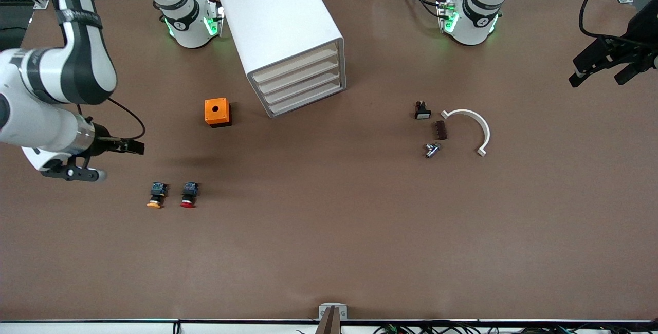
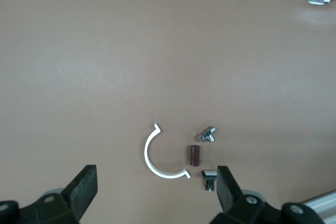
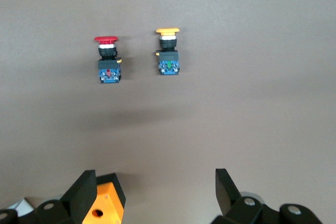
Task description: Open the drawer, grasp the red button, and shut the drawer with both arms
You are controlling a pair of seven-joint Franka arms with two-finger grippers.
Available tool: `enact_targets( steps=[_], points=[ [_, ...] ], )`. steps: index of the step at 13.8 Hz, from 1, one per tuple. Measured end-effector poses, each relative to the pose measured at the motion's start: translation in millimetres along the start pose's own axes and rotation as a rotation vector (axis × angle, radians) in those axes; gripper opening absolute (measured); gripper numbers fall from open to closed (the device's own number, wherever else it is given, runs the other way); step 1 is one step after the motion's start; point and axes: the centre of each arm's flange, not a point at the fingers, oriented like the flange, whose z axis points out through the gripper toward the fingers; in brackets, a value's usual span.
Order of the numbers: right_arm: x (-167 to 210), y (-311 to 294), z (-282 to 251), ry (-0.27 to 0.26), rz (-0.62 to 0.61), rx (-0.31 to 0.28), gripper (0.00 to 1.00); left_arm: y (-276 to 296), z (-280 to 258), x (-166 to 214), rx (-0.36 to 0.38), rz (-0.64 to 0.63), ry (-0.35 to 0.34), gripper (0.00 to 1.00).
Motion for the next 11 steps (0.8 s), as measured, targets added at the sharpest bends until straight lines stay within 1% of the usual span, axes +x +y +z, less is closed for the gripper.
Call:
enact_targets(
  steps=[5,11],
  points=[
    [-35,16,-51,-0.004,-0.026,0.013,1.00,3,10,13,0.002,0.004,-0.019,1.00],
    [-69,23,-116,0.057,-0.059,0.024,1.00,5,32,29,0.007,0.003,-0.057,1.00]
  ],
)
